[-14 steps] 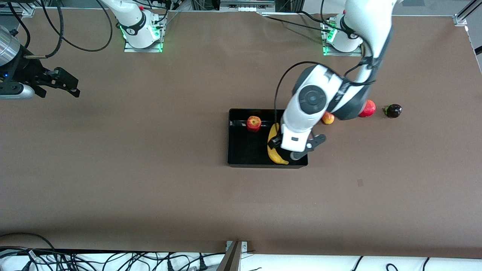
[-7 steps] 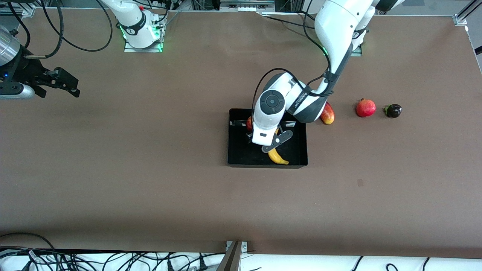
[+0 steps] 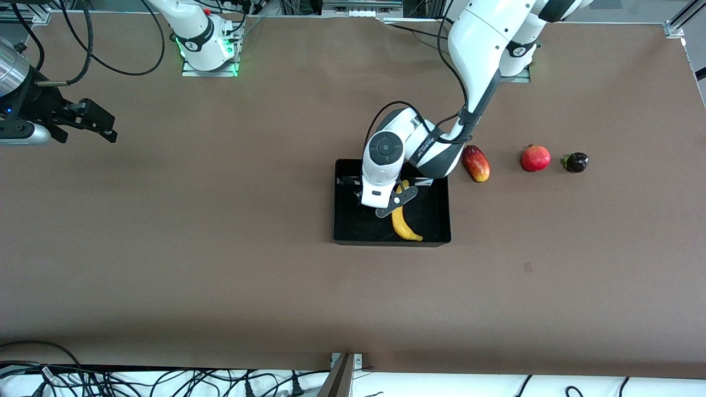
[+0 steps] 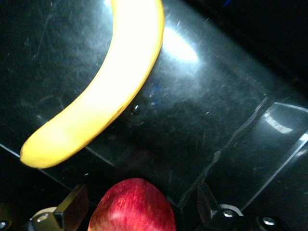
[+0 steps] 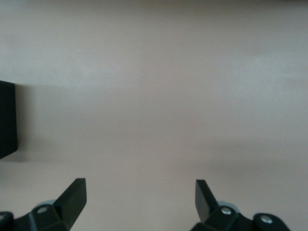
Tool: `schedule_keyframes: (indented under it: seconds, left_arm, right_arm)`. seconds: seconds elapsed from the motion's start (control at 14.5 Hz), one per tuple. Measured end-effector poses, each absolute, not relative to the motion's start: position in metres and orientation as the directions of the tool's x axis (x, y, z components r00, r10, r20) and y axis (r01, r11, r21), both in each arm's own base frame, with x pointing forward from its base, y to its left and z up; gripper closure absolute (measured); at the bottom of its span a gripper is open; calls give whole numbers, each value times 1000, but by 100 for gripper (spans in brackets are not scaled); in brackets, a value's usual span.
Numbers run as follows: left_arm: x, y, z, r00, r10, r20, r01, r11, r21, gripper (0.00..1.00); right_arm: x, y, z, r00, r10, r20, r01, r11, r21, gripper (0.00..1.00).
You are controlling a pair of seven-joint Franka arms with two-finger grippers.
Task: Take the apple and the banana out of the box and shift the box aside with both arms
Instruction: 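Reach the left gripper into the black box and grasp the red apple, then carry the red apple out of the box and set it on the table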
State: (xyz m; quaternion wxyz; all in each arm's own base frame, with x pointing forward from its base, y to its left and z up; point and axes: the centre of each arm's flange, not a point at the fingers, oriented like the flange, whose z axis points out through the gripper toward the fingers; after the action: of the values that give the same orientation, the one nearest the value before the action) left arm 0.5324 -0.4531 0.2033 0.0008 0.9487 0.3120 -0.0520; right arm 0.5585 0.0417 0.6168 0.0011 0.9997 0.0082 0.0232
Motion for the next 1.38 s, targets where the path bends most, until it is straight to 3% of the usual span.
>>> schedule_keyframes:
  seconds: [0.41,0.55,0.69,1.04,1.17,1.38]
  left_arm:
    - [516,-460,191,797,594,-111,593,-804,-43,0]
    - [515,-460,191,793,599,-111,599,-800,-44,4]
    - [514,-461,191,789,604,-113,603,-796,-45,25]
    - [516,-460,193,789,604,-112,604,-796,-41,27]
    - [533,-444,212,797,594,-112,593,-804,-42,27]
    - [589,-373,288,826,550,-121,552,-834,-19,27]
  right_arm:
    - [559,42,617,999,16,46,16,-1000,3,0]
    - [559,42,617,999,16,46,16,-1000,3,0]
    - [559,42,617,999,16,46,16,-1000,3,0]
    - [559,42,617,999,16,46,16,-1000,3,0]
    - [559,42,617,999,16,46,16,-1000,3,0]
    - [559,42,617,999,16,46,16,-1000,3,0]
